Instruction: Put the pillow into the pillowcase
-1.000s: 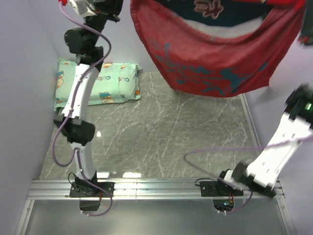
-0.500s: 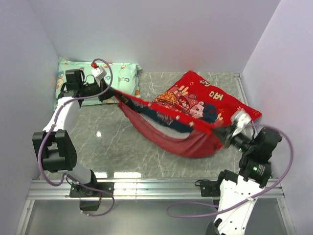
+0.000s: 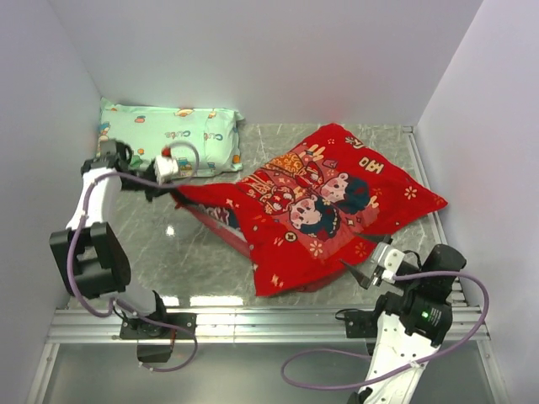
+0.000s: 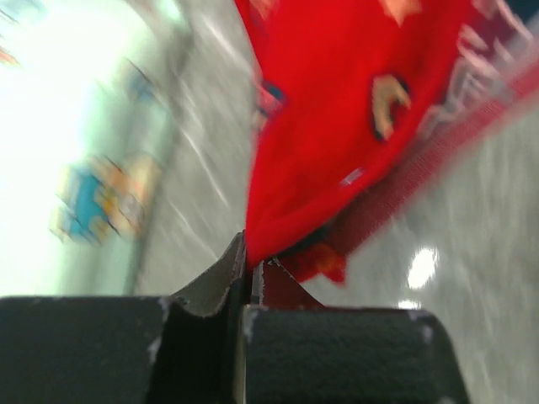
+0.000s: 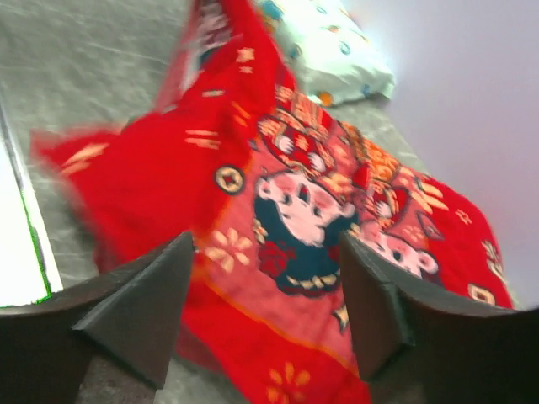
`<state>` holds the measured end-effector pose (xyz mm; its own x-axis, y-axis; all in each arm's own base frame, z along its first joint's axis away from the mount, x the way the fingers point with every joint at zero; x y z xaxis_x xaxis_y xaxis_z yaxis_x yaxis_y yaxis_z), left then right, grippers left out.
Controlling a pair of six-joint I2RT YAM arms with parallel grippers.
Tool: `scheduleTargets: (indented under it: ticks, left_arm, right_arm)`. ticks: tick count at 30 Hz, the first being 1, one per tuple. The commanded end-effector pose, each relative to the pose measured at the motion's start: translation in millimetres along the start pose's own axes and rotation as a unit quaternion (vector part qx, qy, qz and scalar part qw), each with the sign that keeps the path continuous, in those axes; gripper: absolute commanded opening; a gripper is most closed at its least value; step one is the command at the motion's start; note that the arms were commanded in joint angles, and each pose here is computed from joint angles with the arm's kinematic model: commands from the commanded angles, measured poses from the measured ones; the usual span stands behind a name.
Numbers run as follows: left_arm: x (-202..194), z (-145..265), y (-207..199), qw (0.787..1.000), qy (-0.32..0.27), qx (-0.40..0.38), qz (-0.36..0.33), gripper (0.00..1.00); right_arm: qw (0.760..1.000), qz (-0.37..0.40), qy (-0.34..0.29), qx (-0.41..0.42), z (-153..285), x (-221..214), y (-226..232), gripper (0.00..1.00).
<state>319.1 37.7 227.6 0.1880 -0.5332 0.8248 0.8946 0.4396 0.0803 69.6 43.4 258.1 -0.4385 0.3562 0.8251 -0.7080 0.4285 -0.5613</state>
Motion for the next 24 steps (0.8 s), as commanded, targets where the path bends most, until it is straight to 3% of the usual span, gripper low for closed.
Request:
scheduleTargets:
  ticks: [1,3,4,5,7,8,9,10,11,12,13,16,21,24]
  left_arm:
    - [-36,27,-48,0.988,0.101,-0.041,-0.109,0.0]
    - [-52,45,-64,0.981,0.131,-0.034,-0.141,0.09]
    - [-63,46,-73,0.981,0.134,-0.035,-0.136,0.22]
    - [-68,53,-73,0.984,0.134,-0.011,-0.117,0.35]
    - [-63,60,-68,0.988,0.12,0.021,-0.093,0.39]
    - [-61,63,-66,0.992,0.111,0.033,-0.048,0.45]
    - [-51,68,-56,0.995,0.086,0.045,0.008,0.53]
    - [-44,70,-48,0.996,0.073,0.044,0.009,0.53]
    - [-39,70,-45,0.996,0.062,0.036,0.045,0.68]
    - [-37,67,-42,0.996,0.051,0.014,0.067,0.76]
    - [-17,58,-42,0.996,0.04,-0.002,0.084,0.85]
    - [17,12,-56,0.996,0.046,0.0,0.078,0.88]
    - [61,-65,-111,0.999,0.033,-0.001,0.043,0.89]
    - [70,-111,-145,0.997,0.062,-0.032,0.034,0.88]
  right_arm:
    - [1.0,0.002,0.018,-0.02,2,11,-14,0.79]
    - [0.997,0.013,0.054,-0.056,6,14,-28,0.79]
    - [0.995,0.006,0.064,-0.078,7,13,-38,0.79]
    - [0.99,-0.054,0.075,-0.109,6,5,-44,0.78]
    - [0.977,-0.076,0.115,-0.165,9,-12,-78,0.75]
    - [0.975,-0.08,0.123,-0.166,9,-7,-92,0.75]
    - [0.968,-0.134,0.141,-0.157,7,-14,-113,0.75]
    - [0.959,-0.188,0.157,-0.141,5,-33,-114,0.78]
    - [0.96,-0.185,0.162,-0.133,4,-25,-131,0.79]
    - [0.942,-0.258,0.186,-0.104,-2,-47,-137,0.79]
    - [0.941,-0.258,0.198,-0.093,-7,-43,-150,0.79]
    - [0.919,-0.299,0.251,-0.052,-24,-69,-161,0.79]
    - [0.904,-0.305,0.287,-0.087,-48,-96,-180,0.79]
    - [0.888,-0.337,0.304,-0.082,-63,-110,-190,0.78]
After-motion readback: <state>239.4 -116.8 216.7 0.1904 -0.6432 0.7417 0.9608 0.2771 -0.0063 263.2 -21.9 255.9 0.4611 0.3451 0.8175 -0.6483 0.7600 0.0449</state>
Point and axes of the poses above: each gripper's point midway between its finger pads, its own z axis back along the fingers, its own y axis along the line the jaws close on, x = y × z, the point moved 10 cm from there along z, back along the fingers, and after that the axes turned 9 degrees about z, right-handed, at the moved point
